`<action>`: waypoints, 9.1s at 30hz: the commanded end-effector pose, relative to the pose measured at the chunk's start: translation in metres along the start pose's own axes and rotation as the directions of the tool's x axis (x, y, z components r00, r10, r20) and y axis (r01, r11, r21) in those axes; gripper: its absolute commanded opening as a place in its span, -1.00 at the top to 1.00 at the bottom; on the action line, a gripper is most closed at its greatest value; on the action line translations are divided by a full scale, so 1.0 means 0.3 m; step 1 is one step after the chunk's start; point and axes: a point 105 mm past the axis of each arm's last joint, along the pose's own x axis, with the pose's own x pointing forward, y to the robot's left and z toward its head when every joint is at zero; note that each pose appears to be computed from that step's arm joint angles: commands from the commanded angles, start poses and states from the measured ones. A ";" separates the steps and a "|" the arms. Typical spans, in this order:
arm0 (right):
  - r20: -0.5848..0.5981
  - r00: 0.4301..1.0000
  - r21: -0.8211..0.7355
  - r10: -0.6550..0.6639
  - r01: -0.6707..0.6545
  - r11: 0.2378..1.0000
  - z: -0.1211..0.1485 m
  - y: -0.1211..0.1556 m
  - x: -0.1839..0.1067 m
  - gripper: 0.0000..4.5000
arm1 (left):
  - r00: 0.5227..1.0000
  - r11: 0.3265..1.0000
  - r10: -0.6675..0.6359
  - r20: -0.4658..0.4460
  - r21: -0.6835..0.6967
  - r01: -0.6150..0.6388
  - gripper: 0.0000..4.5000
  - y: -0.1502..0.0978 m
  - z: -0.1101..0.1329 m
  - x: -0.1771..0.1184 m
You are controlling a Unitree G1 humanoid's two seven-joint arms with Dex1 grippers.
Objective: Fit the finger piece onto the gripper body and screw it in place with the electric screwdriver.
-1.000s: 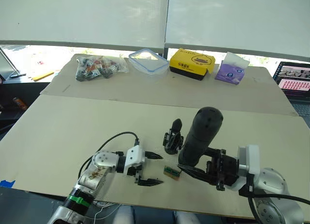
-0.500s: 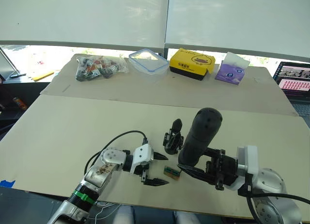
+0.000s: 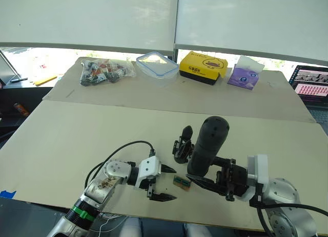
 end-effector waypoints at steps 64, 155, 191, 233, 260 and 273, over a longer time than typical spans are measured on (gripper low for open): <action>0.074 0.997 -0.027 0.033 -0.031 0.999 0.047 -0.017 0.029 0.15 | 0.999 0.999 0.044 0.011 -0.007 -0.044 -1.00 -0.007 -0.060 -0.005; 0.147 0.989 0.047 -0.021 0.014 0.999 0.184 -0.258 0.160 0.15 | 0.909 0.952 0.304 0.286 -0.056 -0.301 -1.00 0.132 0.155 -0.183; 0.100 0.995 0.051 -0.014 0.009 0.999 0.152 -0.256 0.163 0.15 | 0.912 0.953 0.300 0.281 -0.052 -0.298 -1.00 0.130 0.148 -0.180; 0.078 0.997 0.024 -0.003 0.001 1.000 0.142 -0.225 0.164 0.15 | 0.975 0.984 0.177 0.135 0.001 -0.178 -1.00 0.264 0.061 0.065; 0.053 0.999 0.031 -0.007 0.005 1.000 0.128 -0.217 0.161 0.15 | 0.986 0.991 0.132 0.103 -0.039 -0.129 -0.76 0.235 0.025 0.095; 0.045 0.999 0.042 -0.005 0.003 0.999 0.110 -0.212 0.157 0.15 | 0.986 0.990 0.135 0.097 -0.047 -0.131 -0.03 0.231 0.018 0.096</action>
